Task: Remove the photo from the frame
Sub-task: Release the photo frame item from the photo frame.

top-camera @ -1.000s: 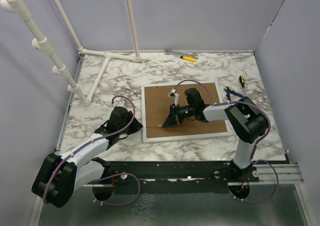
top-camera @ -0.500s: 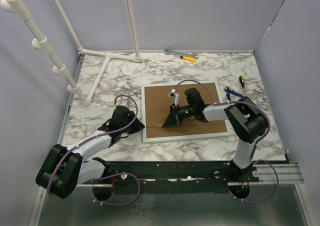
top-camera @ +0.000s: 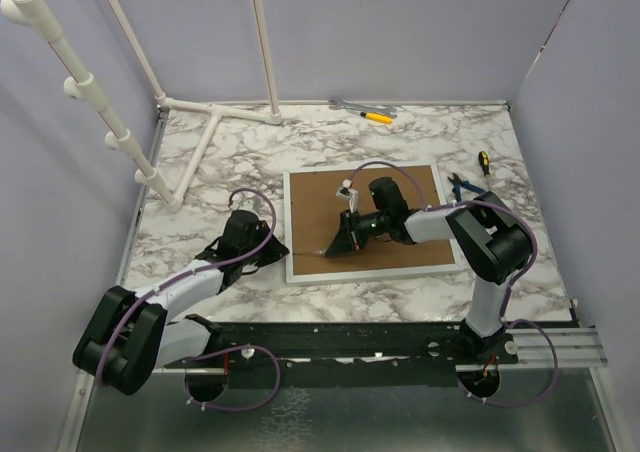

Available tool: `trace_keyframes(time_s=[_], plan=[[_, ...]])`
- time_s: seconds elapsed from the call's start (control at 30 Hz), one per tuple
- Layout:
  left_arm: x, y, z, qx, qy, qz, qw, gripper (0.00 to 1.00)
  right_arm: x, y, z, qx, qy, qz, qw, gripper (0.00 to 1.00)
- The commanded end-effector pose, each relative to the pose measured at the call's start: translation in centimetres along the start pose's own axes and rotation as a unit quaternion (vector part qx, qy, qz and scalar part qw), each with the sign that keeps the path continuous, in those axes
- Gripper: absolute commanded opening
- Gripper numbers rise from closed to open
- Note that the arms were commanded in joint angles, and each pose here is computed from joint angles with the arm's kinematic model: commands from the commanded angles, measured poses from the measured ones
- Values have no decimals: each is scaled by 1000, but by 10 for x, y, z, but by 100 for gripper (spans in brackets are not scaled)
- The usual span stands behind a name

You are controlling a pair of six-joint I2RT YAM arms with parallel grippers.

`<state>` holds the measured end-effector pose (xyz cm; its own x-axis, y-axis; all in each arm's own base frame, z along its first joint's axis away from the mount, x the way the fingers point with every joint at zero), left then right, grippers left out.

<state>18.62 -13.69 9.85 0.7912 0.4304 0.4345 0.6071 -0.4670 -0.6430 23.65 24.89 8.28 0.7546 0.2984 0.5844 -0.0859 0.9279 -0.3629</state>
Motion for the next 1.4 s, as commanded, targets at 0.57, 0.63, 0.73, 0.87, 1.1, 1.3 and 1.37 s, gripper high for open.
trace_keyframes(time_s=[0.57, 0.63, 0.73, 0.87, 1.1, 1.3, 1.37], plan=[[-17, 6, 3, -18, 2, 57, 998, 5, -2, 20, -1, -1, 8, 27, 1000, 1], [-16, 7, 2, -19, 3, 57, 998, 5, 1, 21, -1, 2, 8, 30, 1000, 1], [-16, 7, 1, -21, 5, 60, 998, 5, 5, 23, -2, 7, 9, 33, 999, 1], [-17, 7, 2, -21, 7, 64, 998, 5, 11, 23, 0, 10, 10, 36, 999, 1], [-18, 8, 2, -20, 6, 67, 998, 5, 27, 16, 18, 11, 8, 37, 999, 1], [-18, 8, -1, -25, 5, 68, 997, 5, 43, 18, 33, -1, 2, 47, 999, 1], [-19, 8, -2, -28, 6, 69, 997, 5, 47, 20, 37, -5, 2, 53, 999, 1]])
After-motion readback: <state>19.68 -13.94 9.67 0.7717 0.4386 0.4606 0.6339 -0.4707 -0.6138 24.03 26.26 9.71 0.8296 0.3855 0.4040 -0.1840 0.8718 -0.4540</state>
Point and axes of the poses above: each gripper's point midway between its finger pads, its own y axis out along the fingers, its own z axis along the line the jaws close on, x = y × z, the point moved 9 cm from there along -y, back along the fingers, and after that the axes turned 4 degrees about -y, right-handed, at the moved point
